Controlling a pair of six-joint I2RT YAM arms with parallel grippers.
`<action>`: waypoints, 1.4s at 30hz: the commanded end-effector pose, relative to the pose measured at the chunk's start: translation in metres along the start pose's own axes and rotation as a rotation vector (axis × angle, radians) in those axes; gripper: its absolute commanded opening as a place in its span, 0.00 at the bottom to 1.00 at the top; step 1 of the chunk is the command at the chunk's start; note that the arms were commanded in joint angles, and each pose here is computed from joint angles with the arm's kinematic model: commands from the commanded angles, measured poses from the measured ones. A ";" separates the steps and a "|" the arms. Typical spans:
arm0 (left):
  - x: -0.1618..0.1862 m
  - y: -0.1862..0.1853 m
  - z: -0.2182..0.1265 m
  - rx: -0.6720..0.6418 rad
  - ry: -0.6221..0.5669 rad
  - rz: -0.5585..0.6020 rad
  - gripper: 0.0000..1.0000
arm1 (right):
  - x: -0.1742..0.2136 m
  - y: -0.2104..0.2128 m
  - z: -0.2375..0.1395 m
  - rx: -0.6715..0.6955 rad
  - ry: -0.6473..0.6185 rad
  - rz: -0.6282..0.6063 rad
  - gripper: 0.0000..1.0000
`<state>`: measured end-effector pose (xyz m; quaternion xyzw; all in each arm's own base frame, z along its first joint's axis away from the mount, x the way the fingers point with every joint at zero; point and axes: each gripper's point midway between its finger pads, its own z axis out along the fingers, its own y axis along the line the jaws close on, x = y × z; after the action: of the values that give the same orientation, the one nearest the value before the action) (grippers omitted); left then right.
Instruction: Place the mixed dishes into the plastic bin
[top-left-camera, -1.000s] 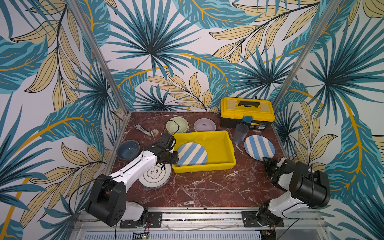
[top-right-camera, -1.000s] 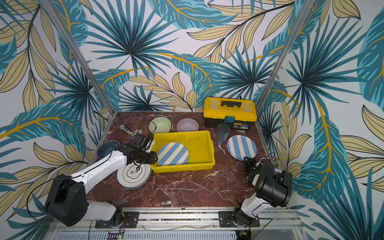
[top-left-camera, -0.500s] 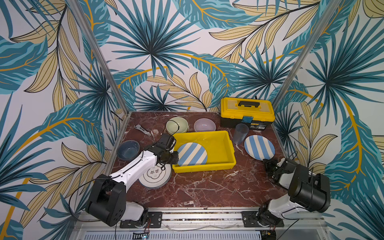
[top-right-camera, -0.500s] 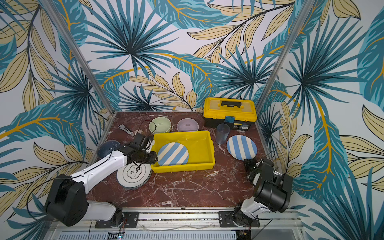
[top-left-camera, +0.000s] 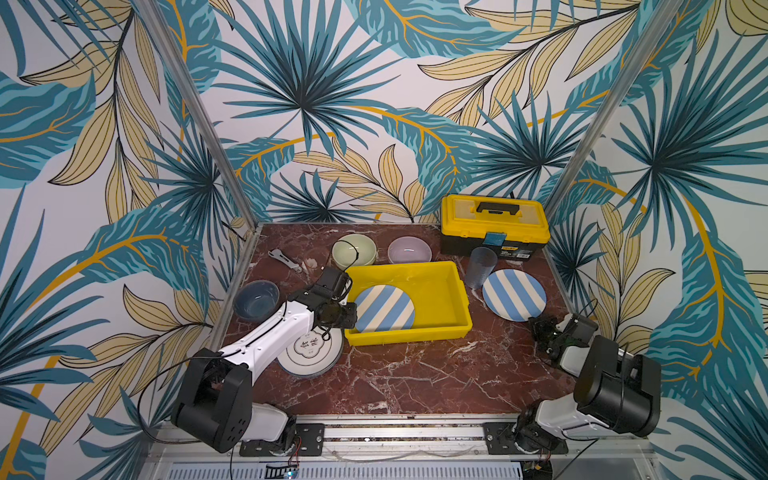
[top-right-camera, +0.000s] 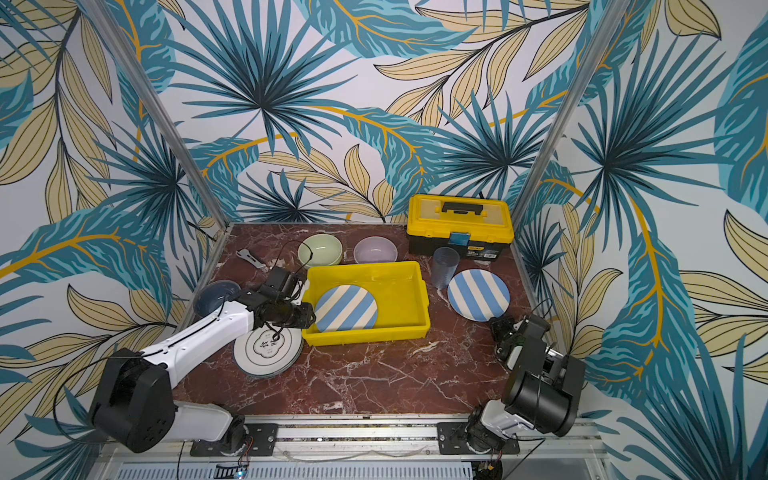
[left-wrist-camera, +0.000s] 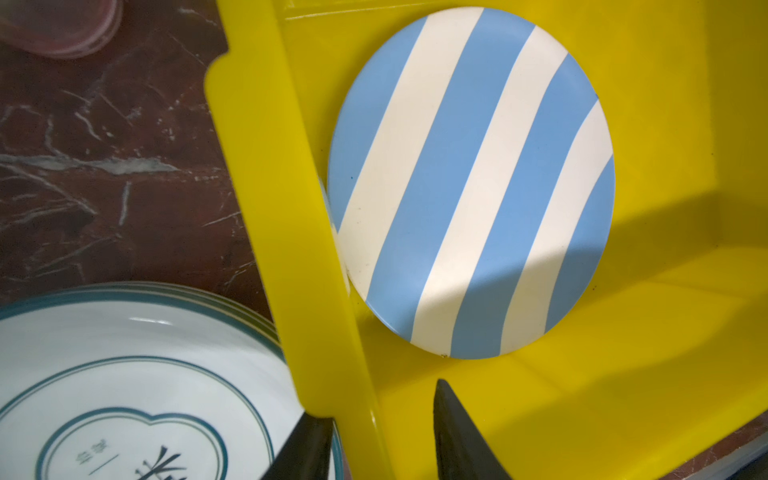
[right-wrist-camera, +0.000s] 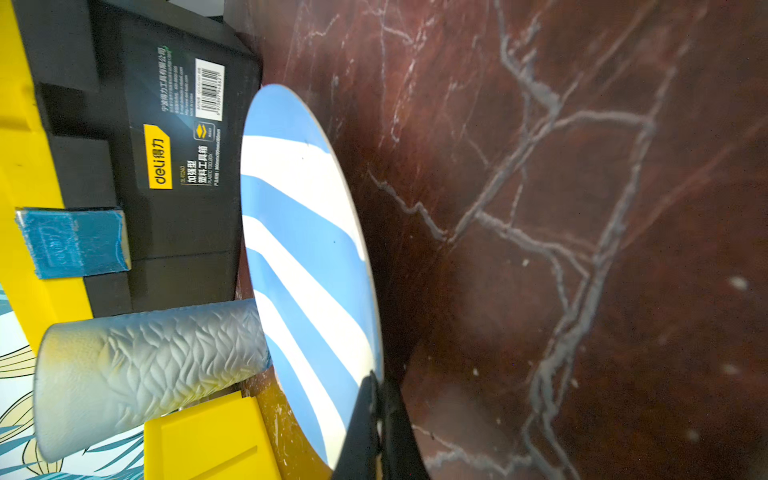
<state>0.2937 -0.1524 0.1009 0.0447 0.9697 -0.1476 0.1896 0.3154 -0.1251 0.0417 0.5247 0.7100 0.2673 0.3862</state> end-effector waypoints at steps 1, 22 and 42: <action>-0.006 -0.004 -0.003 0.018 -0.030 0.009 0.41 | -0.002 -0.004 -0.009 0.041 -0.018 -0.017 0.00; -0.012 -0.008 -0.004 0.028 -0.031 0.028 0.41 | -0.020 0.051 -0.089 0.055 -0.140 -0.094 0.00; -0.014 -0.013 -0.001 0.047 -0.025 0.034 0.40 | -0.024 0.120 -0.154 -0.027 -0.165 -0.147 0.00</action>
<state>0.2940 -0.1553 0.0985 0.0514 0.9699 -0.1517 0.1833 0.2609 -0.1138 0.2156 0.5001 0.7021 0.2004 0.4657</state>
